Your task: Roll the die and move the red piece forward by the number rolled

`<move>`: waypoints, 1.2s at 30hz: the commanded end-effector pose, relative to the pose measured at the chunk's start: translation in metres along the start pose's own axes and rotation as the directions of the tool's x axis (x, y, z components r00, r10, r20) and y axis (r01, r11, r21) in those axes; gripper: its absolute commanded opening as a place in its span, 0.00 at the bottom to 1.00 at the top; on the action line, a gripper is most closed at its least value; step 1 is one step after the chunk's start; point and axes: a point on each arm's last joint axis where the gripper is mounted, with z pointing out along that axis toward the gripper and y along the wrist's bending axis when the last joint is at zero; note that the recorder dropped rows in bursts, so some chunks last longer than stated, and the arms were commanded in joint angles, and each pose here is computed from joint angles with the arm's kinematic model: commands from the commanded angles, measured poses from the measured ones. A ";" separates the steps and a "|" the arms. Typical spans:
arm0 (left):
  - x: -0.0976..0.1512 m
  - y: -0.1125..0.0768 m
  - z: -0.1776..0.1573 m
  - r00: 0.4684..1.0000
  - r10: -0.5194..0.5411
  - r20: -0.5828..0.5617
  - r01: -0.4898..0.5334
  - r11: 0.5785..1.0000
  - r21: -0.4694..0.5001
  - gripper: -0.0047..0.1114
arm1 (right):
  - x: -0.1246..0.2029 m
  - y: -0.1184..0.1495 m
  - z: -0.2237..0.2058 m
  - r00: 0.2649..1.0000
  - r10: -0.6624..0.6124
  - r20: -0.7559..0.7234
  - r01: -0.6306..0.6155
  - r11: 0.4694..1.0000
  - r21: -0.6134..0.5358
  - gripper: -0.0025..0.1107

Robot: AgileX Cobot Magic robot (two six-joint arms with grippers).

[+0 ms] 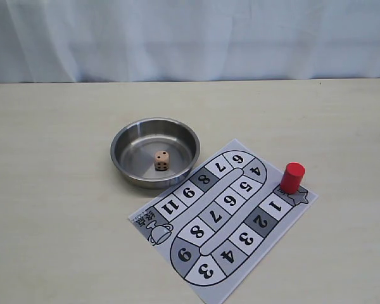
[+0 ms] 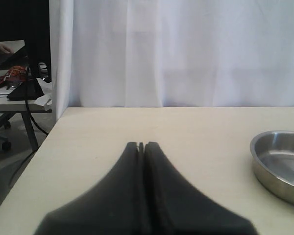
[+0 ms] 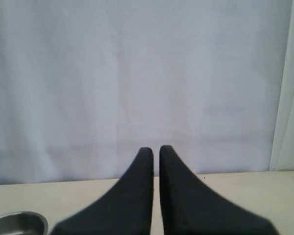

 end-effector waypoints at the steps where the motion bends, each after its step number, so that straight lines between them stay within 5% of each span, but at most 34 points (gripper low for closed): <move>1: -0.003 0.000 0.000 1.000 -0.006 0.019 0.006 1.000 0.002 0.04 | -0.036 0.002 -0.008 1.000 -0.012 -0.012 0.012 1.000 0.002 0.06; 8: -0.003 0.000 0.000 1.000 -0.006 0.019 0.006 1.000 0.002 0.04 | -0.083 0.006 0.017 0.988 -0.011 -0.153 0.010 1.000 -0.010 0.06; 15: -0.003 0.000 0.000 1.000 -0.004 0.019 0.004 1.000 0.001 0.04 | -0.094 0.007 0.071 0.945 0.017 -0.327 -0.023 1.000 -0.015 0.08; 25: -0.003 0.000 0.000 1.000 -0.004 0.019 0.004 1.000 0.001 0.04 | -0.069 0.051 0.150 0.812 -0.274 -0.515 0.051 0.913 -0.406 0.48; 36: -0.003 0.000 0.000 1.000 -0.004 0.019 0.004 1.000 0.001 0.04 | -0.026 0.119 0.213 0.677 -0.416 -0.607 -0.033 0.807 -0.590 0.53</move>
